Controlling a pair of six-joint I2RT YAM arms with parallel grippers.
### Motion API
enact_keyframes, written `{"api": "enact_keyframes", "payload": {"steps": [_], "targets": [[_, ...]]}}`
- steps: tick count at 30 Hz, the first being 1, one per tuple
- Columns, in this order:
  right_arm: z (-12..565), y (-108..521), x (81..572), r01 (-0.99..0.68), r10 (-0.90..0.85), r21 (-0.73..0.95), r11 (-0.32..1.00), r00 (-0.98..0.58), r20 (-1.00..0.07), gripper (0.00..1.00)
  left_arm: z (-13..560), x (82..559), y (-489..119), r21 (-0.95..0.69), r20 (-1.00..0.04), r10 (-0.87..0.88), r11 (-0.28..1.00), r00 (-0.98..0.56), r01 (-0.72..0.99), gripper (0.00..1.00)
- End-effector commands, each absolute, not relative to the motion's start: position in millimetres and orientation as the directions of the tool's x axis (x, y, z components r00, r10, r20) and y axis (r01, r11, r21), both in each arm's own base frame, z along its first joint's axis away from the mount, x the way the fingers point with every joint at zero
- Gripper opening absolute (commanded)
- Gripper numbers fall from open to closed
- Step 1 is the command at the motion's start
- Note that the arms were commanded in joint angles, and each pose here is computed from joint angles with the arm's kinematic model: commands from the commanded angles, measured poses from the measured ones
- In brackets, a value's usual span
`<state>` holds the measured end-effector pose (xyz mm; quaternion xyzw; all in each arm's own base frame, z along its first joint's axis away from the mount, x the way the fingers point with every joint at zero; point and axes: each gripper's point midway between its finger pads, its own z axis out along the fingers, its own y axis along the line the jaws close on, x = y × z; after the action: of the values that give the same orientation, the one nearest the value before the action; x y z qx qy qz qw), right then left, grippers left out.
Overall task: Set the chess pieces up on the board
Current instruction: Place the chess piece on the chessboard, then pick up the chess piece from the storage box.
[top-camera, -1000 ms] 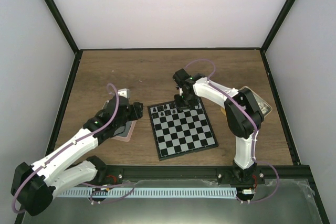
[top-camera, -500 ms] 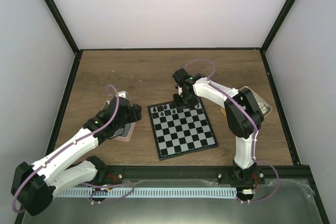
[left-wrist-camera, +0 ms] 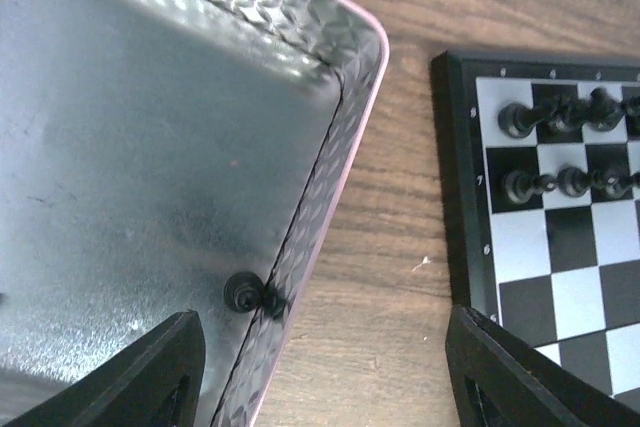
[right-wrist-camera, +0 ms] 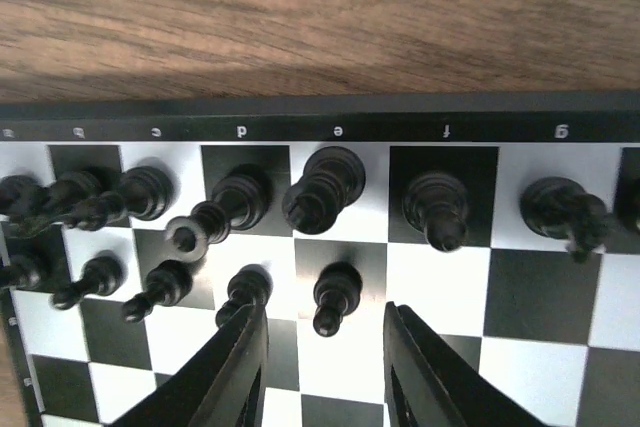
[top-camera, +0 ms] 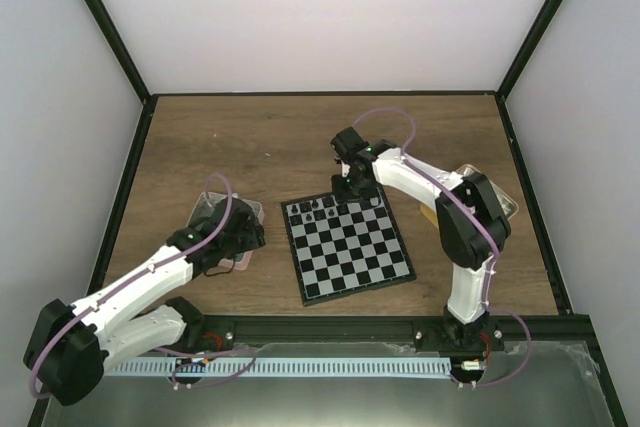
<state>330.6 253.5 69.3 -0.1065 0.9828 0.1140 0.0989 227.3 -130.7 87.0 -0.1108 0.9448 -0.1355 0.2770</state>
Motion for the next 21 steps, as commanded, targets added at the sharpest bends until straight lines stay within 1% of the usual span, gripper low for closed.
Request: {"api": "enact_keyframes", "payload": {"steps": [1, 3, 5, 9, 11, 13, 16, 19, 21], "targets": [[106.7, 249.0, 341.7, -0.22, -0.143, 0.208, 0.953, -0.933, -0.33, 0.35, 75.2, 216.5, -132.3, -0.326, -0.435, -0.286, 0.934, -0.854, -0.146, 0.64], [116.4, 247.0, 341.4, -0.21, -0.124, 0.215, 0.954, -0.926, -0.356, 0.36, 72.9, 213.6, -134.2, -0.33, -0.417, -0.281, 0.933, -0.864, -0.144, 0.56], [125.9, 247.0, 338.6, -0.207, -0.106, 0.238, 0.949, -0.92, -0.376, 0.36, 69.8, 211.6, -134.6, -0.327, -0.403, -0.28, 0.933, -0.871, -0.148, 0.52], [140.2, 244.4, 331.0, -0.193, -0.064, 0.283, 0.939, -0.91, -0.41, 0.36, 58.2, 210.7, -123.8, -0.246, -0.377, -0.289, 0.947, -0.88, -0.205, 0.41], [145.0, 241.5, 326.1, -0.186, -0.043, 0.302, 0.935, -0.904, -0.425, 0.36, 56.2, 209.4, -119.8, -0.21, -0.361, -0.29, 0.951, -0.886, -0.225, 0.34], [148.8, 237.4, 319.1, -0.175, -0.02, 0.322, 0.93, -0.901, -0.433, 0.36, 56.8, 206.3, -117.2, -0.195, -0.346, -0.296, 0.951, -0.89, -0.241, 0.3], [154.2, 229.3, 307.3, -0.163, 0.012, 0.347, 0.923, -0.892, -0.451, 0.36, 57.5, 200.6, -116.8, -0.212, -0.333, -0.307, 0.946, -0.892, -0.246, 0.25], [162.0, 223.3, 299.5, -0.16, 0.04, 0.37, 0.915, -0.877, -0.479, 0.36, 61.2, 200.4, -124.4, -0.265, -0.323, -0.323, 0.933, -0.89, -0.242, 0.1], [165.9, 220.3, 297.5, -0.16, 0.052, 0.376, 0.913, -0.867, -0.495, 0.36, 64.7, 204.6, -132.8, -0.309, -0.317, -0.343, 0.919, -0.884, -0.245, 0.06]]}}
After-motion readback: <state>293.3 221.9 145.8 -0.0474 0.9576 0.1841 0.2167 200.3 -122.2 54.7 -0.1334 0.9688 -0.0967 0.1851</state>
